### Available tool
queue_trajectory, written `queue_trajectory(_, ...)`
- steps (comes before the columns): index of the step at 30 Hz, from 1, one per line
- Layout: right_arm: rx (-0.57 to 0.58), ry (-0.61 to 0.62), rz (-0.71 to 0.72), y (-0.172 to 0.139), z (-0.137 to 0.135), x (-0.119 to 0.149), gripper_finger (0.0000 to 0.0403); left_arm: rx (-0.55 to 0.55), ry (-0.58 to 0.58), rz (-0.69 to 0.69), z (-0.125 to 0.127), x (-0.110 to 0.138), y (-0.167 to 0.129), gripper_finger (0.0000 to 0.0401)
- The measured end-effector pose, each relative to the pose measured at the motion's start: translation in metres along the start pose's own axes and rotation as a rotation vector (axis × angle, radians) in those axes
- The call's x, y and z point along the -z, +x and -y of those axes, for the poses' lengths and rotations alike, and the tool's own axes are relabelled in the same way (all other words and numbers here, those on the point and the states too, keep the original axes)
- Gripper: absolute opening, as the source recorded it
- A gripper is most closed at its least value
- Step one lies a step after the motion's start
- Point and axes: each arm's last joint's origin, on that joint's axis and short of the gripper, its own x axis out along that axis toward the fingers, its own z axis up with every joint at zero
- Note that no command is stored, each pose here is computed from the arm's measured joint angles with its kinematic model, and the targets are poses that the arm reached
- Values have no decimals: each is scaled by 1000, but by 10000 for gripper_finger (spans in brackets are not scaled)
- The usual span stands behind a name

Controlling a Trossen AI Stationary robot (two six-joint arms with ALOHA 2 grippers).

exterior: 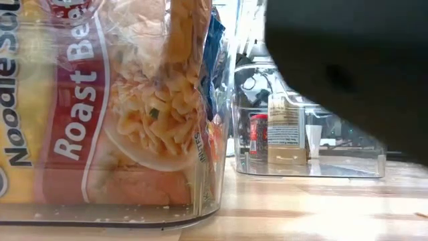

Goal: Pick & Place Food Item
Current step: Put the bottom blue spoon into the white bin, then put the red noodle pack into the left transparent bin

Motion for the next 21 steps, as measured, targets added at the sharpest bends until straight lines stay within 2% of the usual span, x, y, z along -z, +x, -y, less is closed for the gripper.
queue_trajectory(7,-12,-2,-6,0,0,0,122,-13,63,25,11,-5,-11,0)
queue_trajectory(15,-21,-2,-8,0,-1,0,122,104,182,42,52,-29,-61,0)
queue_trajectory(17,-21,-2,-8,0,-1,0,122,158,261,36,65,-35,-78,0)
queue_trajectory(21,-23,-2,-4,-1,-1,1,122,282,540,-13,86,-43,-113,0)
